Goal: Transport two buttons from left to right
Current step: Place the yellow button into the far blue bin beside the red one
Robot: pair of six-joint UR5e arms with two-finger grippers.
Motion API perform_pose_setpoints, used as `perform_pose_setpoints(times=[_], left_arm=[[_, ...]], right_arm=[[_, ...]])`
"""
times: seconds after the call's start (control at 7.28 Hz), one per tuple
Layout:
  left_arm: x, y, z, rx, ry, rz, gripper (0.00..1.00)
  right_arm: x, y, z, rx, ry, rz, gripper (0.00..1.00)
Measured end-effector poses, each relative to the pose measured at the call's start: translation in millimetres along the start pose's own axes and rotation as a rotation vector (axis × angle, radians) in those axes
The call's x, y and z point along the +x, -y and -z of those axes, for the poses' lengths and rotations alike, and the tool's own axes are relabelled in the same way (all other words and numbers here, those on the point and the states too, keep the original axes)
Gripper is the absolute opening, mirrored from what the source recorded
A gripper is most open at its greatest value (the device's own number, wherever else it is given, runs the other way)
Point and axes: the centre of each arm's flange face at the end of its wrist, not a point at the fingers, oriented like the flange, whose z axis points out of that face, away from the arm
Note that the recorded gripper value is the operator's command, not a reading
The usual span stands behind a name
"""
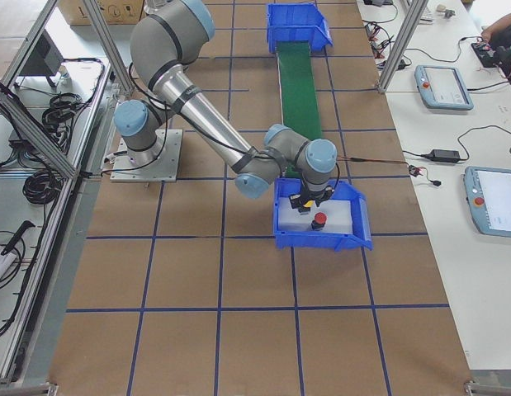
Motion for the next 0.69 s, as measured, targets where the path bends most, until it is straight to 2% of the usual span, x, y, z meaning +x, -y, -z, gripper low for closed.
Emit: perform_pose_setpoints(times=[0.27, 0.41, 0.69], left_arm=[[-0.1, -0.8, 0.5, -0.001, 0.0, 0.0, 1.0], [-0.1, -1.0, 0.5, -0.001, 0.0, 0.0, 1.0], [-0.1, -1.2, 0.8, -0.001, 0.0, 0.0, 1.0]], right_arm=[[2.9, 3.2, 37.8, -0.003, -0.016, -0.021, 0.99], [7.0, 4.7, 65.3, -0.005, -0.023, -0.082, 0.99], [18.7, 21.8, 114.7, 0.003, -0.028, -0.295, 1.0]])
